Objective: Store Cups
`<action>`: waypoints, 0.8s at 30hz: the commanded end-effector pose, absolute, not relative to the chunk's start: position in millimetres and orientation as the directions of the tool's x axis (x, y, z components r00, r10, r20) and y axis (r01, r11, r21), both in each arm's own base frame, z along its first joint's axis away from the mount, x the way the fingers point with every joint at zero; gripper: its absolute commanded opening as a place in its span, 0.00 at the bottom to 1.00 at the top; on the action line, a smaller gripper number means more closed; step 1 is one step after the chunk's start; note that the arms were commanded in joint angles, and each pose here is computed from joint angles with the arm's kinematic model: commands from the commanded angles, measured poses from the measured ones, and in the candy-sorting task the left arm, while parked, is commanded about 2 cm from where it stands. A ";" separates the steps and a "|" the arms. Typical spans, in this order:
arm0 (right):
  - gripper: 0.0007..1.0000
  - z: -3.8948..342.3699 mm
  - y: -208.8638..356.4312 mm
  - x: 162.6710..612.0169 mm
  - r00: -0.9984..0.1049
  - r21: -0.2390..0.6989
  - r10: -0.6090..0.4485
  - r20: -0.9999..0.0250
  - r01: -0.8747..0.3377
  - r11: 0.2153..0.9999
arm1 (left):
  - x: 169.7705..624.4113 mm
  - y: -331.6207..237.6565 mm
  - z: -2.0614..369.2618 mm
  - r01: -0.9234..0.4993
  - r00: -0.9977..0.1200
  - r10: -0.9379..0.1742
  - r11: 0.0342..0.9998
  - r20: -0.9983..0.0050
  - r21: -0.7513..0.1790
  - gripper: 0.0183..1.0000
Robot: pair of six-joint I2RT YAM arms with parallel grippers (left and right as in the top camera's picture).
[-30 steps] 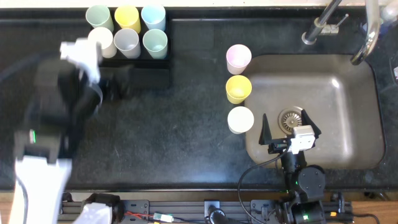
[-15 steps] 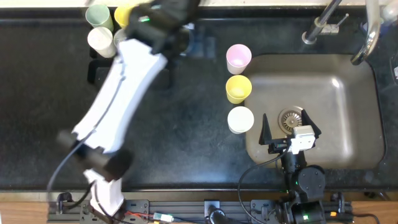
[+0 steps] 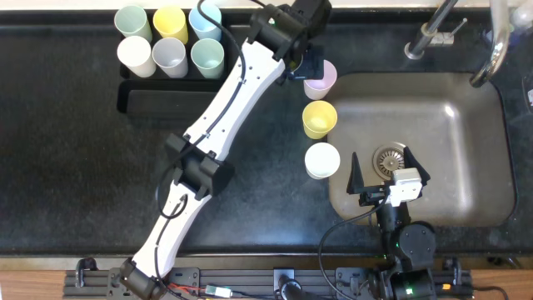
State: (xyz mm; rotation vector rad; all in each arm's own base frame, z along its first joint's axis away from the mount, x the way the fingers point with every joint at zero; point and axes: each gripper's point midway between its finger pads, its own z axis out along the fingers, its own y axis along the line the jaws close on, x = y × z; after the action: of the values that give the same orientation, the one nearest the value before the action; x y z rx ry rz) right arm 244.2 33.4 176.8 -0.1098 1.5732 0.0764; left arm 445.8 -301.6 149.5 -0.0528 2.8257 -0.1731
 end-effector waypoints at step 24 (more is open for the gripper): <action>1.00 173.5 31.3 244.7 -0.002 -0.024 -0.024 -1.000 -0.108 0.994 | 466.2 -339.6 104.6 0.047 -0.953 -0.019 0.977 -0.301 -0.210 0.02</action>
State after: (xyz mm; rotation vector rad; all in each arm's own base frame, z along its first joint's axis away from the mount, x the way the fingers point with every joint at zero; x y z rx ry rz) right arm 244.2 33.5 176.7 -0.1099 1.5736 0.0770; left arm 466.3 -331.5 85.3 -0.0421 2.8597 -0.2621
